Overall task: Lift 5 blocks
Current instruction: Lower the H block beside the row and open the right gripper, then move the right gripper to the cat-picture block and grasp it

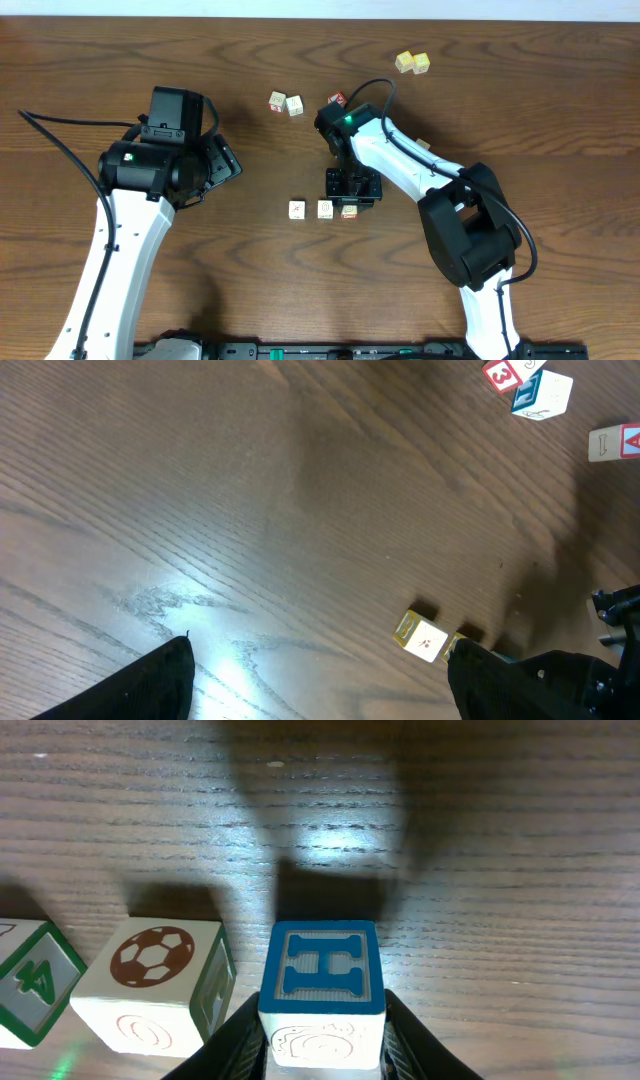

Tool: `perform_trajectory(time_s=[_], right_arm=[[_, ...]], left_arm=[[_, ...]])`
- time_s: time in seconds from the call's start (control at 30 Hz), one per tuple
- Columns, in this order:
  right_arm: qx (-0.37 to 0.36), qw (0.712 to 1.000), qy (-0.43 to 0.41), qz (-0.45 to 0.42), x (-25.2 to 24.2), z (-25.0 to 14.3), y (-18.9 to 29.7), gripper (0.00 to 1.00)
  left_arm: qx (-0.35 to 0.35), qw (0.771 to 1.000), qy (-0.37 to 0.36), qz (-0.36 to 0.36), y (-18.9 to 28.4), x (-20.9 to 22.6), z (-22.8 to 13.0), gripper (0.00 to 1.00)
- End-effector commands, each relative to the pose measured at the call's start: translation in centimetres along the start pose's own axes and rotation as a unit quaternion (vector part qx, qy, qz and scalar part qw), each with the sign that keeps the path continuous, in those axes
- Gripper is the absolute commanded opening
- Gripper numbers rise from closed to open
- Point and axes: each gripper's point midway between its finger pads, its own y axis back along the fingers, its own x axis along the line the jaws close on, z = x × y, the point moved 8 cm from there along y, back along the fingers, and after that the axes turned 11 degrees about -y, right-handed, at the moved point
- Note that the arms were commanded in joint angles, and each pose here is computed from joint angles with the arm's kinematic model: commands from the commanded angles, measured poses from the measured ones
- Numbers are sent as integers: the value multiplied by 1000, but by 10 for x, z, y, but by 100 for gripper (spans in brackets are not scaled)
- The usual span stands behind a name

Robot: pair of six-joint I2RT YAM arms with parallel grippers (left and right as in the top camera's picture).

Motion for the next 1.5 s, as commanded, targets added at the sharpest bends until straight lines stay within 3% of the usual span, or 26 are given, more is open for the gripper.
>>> perform_trajectory(time_s=[0.0,0.63,0.77,1.03,1.13,1.3,1.47], right_arm=[[-6,1000,-10,10,2,-6,9,32],[1,1000,-17,19,4,-6,9,34],[-1,1000,-16,20,4,-6,10,45],[-10,1000,-6,27,-1,5,31,50],[-16,999,8,35,-5,13,51,50],[-49,997,9,66,-18,36,95,69],[-85,993,-36,73,-60,68,127,68]], left_arm=[[-4,1000,1,10,0,3,1,81],[-4,1000,1,10,0,3,1,81],[-4,1000,1,10,0,3,1,81],[-4,1000,1,10,0,3,1,81],[-4,1000,1,10,0,3,1,82],[-4,1000,1,10,0,3,1,81],[-4,1000,1,10,0,3,1,81]])
